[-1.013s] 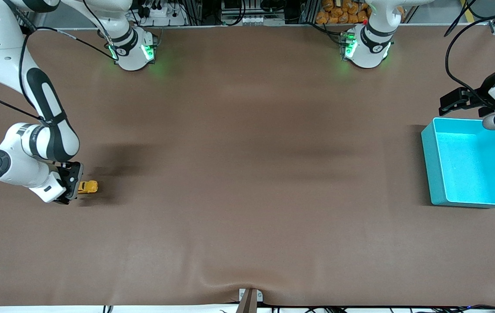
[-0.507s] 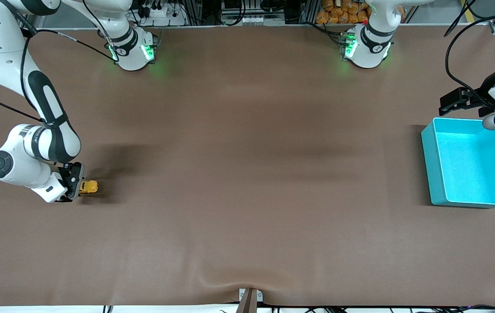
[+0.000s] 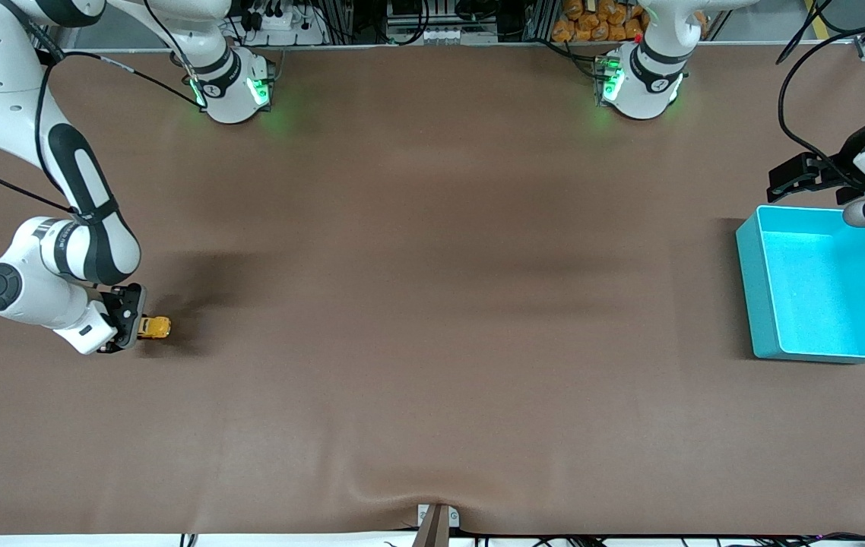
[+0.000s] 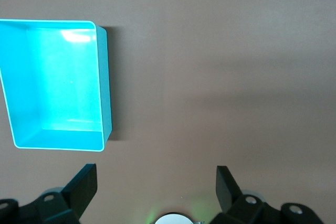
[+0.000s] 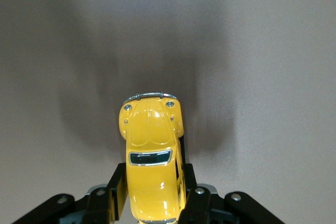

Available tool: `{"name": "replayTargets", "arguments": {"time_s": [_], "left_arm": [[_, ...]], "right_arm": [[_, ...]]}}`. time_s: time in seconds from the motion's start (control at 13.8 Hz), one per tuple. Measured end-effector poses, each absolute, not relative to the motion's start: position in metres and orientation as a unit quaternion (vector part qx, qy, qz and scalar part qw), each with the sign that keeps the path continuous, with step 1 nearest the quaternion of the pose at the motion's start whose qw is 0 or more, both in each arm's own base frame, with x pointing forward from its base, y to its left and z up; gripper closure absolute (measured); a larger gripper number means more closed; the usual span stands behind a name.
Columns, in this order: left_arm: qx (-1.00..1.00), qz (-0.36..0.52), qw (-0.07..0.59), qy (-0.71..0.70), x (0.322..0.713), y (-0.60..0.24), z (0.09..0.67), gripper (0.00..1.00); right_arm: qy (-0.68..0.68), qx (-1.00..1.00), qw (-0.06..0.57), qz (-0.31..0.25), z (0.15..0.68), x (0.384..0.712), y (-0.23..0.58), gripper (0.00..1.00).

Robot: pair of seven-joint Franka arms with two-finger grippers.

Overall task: Wind and store yellow beetle car
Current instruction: 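Lower the right gripper and close it on the yellow car, then drag the car backward along the table with the right gripper to wind it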

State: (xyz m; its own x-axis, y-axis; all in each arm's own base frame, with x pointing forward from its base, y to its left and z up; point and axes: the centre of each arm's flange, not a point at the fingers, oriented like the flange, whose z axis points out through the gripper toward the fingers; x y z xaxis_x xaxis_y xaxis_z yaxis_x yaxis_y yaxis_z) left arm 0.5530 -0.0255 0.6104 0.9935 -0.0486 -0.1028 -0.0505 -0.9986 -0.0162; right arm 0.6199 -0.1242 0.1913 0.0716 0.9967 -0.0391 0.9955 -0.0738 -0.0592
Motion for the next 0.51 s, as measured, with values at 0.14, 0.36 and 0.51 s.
{"name": "replayTargets", "arguments": {"time_s": [0.14, 0.36, 0.51], "left_arm": [[-0.998, 0.051, 0.009, 0.025, 0.553, -0.026, 0.61, 0.0], [-0.998, 0.051, 0.009, 0.025, 0.553, -0.026, 0.61, 0.0], [-0.998, 0.051, 0.009, 0.025, 0.553, -0.026, 0.61, 0.0]], "right_arm": [[-0.678, -0.734, 0.008, 0.034, 0.191, 0.619, -0.13, 0.54], [-0.679, -0.733, 0.006, 0.032, 0.191, 0.615, -0.151, 0.54], [-0.68, -0.733, 0.006, 0.031, 0.191, 0.611, -0.17, 0.54]]}}
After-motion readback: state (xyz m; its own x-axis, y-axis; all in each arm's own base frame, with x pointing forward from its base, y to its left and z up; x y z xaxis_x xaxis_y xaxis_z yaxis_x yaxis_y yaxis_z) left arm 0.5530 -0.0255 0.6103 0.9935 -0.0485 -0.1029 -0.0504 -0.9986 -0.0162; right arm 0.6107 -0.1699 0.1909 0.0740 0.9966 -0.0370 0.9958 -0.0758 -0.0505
